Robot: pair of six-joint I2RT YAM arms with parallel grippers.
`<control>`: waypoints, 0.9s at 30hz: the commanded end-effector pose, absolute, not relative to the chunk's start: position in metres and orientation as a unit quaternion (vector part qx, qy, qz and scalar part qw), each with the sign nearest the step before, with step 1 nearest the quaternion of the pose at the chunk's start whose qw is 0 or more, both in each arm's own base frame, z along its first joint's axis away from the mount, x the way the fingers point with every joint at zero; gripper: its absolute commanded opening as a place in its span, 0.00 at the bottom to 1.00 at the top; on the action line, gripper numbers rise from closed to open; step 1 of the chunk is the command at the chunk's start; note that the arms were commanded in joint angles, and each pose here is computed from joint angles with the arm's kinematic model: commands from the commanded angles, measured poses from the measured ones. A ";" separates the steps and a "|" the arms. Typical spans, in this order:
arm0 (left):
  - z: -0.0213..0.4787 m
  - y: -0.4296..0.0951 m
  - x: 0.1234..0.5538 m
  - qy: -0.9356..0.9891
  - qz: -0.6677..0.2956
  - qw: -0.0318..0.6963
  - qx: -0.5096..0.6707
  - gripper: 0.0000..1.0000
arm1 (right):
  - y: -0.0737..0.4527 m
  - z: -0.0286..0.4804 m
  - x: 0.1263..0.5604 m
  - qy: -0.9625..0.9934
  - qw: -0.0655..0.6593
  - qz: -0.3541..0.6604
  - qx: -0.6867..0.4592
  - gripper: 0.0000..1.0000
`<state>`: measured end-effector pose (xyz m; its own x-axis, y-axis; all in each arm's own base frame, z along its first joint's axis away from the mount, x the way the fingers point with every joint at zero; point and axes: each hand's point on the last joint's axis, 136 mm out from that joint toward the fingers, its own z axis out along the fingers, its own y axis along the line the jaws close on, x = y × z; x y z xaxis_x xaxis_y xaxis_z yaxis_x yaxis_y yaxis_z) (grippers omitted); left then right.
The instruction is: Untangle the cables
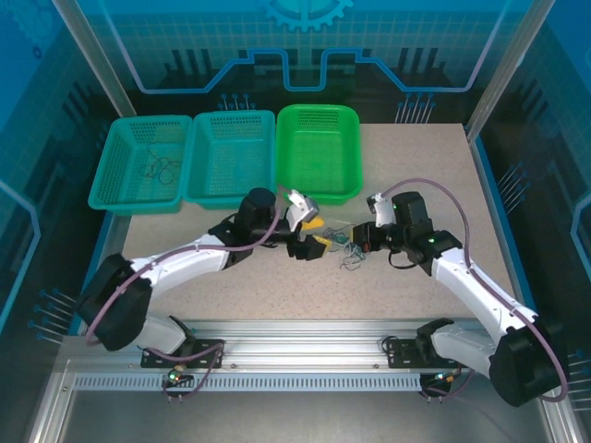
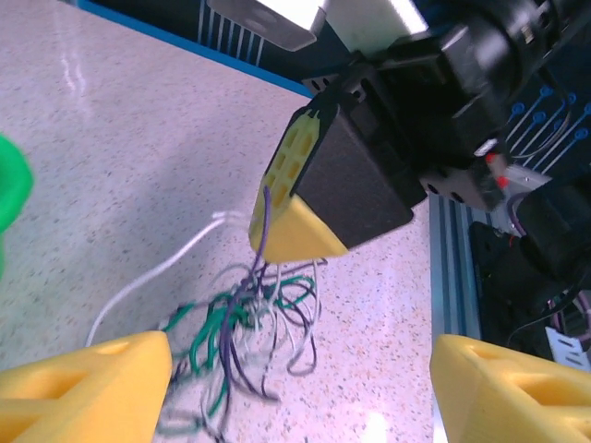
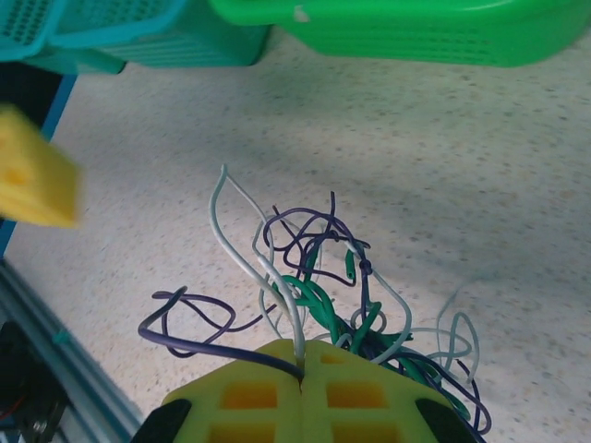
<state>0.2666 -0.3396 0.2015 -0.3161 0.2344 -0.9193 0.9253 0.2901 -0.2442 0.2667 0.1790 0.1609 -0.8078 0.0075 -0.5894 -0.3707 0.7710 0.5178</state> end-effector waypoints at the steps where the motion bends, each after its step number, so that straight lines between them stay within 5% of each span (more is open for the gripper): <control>1: 0.227 -0.369 0.269 0.616 -0.431 0.457 0.475 0.76 | 0.197 0.183 0.257 0.873 0.303 0.349 -0.156 0.00; 5: 0.212 -0.383 0.285 0.627 -0.437 0.458 0.455 0.62 | 0.198 0.182 0.258 0.876 0.308 0.339 -0.153 0.00; 9: 0.207 -0.386 0.290 0.636 -0.449 0.451 0.436 0.01 | 0.189 0.174 0.268 0.893 0.309 0.304 -0.123 0.00; 14: 0.253 -0.373 0.280 0.615 -0.496 0.473 0.391 0.00 | 0.145 0.129 0.287 0.936 0.303 0.176 -0.023 0.11; 18: 0.307 -0.355 0.271 0.584 -0.525 0.504 0.359 0.00 | 0.099 0.077 0.294 0.954 0.287 0.054 0.061 0.07; 27: 0.339 -0.319 0.272 0.612 -0.483 0.544 0.310 0.00 | 0.073 0.035 0.290 0.964 0.235 0.025 0.122 0.10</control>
<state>0.2638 -0.3328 0.3299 -0.2094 -0.1156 -0.9710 0.9347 0.2680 -0.2335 0.2897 0.0927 0.0370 -0.8831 0.1667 -0.4386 0.1249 0.9845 0.1227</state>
